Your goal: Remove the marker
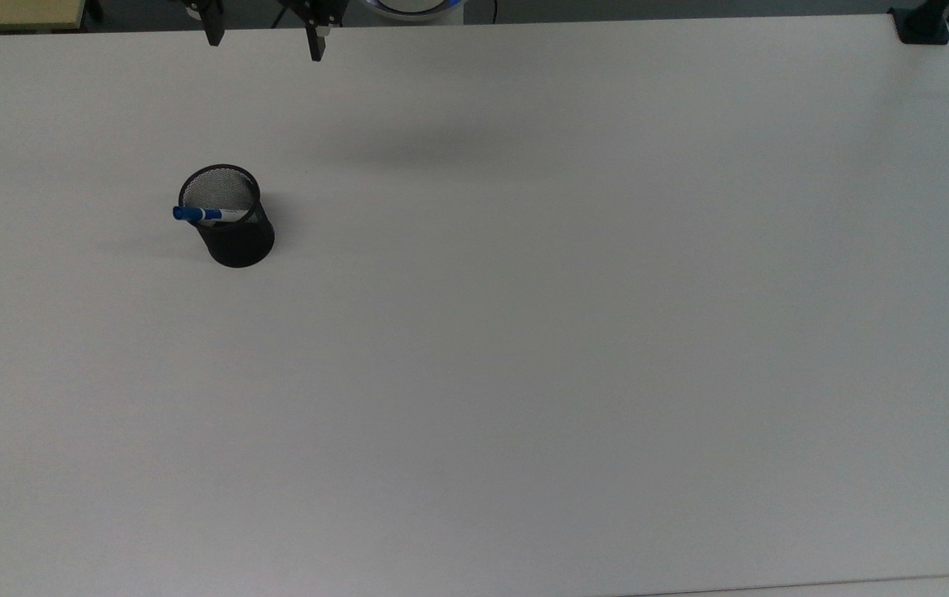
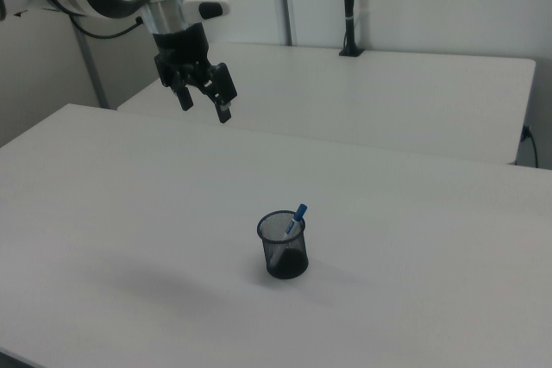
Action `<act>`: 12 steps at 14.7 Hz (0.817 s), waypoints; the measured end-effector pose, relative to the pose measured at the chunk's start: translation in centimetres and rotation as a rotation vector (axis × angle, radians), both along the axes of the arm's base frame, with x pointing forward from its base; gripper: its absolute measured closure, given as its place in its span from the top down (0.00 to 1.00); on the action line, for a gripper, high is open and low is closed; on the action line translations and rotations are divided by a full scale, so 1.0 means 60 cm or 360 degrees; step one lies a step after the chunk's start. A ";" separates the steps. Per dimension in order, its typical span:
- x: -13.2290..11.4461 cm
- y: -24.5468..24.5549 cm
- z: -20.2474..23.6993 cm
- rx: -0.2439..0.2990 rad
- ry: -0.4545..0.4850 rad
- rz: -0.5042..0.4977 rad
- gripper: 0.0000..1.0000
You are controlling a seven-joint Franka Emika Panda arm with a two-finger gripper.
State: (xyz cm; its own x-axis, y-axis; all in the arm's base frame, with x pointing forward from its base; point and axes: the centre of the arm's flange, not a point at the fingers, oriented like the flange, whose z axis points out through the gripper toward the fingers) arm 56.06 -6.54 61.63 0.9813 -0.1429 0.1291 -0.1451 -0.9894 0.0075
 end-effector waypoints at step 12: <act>-0.002 0.000 -0.003 0.0001 0.0025 0.0013 1.00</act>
State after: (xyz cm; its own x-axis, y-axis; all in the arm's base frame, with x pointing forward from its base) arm 55.91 -6.52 61.46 0.9843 -0.1353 0.1133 -0.1372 -0.9905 0.0089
